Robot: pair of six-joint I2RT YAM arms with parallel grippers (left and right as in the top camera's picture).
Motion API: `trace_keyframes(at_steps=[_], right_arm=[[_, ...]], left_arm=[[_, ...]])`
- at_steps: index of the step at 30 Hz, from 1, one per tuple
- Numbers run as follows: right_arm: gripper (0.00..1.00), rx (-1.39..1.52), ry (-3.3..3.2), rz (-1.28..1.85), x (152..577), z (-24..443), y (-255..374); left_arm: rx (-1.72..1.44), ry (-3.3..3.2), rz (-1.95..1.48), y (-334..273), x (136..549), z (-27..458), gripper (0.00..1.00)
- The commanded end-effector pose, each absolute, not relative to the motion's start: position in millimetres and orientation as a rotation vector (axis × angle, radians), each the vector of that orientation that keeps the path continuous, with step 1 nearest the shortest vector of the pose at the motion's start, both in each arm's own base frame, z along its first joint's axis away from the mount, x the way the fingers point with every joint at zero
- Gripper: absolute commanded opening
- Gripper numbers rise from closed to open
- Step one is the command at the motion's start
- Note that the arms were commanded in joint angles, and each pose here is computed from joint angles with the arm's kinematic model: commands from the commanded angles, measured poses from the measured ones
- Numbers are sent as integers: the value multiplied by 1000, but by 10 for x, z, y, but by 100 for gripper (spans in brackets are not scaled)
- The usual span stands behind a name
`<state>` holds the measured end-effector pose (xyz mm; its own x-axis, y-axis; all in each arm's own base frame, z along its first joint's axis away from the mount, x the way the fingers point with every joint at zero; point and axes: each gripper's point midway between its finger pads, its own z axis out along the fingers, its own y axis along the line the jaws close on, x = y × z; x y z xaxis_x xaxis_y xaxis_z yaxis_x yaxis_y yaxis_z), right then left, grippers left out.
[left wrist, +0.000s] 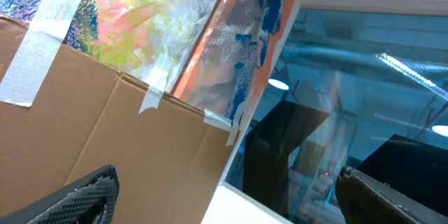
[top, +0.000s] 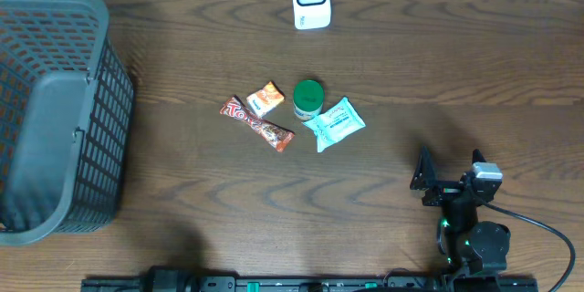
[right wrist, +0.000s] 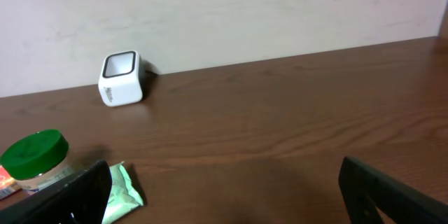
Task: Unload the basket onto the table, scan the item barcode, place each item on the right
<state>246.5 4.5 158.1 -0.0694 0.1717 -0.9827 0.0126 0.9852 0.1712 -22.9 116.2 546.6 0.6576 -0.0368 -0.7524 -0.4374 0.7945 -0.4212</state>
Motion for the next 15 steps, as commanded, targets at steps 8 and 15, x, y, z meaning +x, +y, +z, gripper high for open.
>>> trace_keyframes(at_steps=[8, 15], right_arm=[[99, 155, 1645, 137, 2467, 1557, 44], [99, 155, 1647, 137, 2467, 1552, 44]], left_arm=[[-655, 787, 171, 1155, -241, 5485, 99], [-653, 803, 177, 1146, -145, 5442, 98]])
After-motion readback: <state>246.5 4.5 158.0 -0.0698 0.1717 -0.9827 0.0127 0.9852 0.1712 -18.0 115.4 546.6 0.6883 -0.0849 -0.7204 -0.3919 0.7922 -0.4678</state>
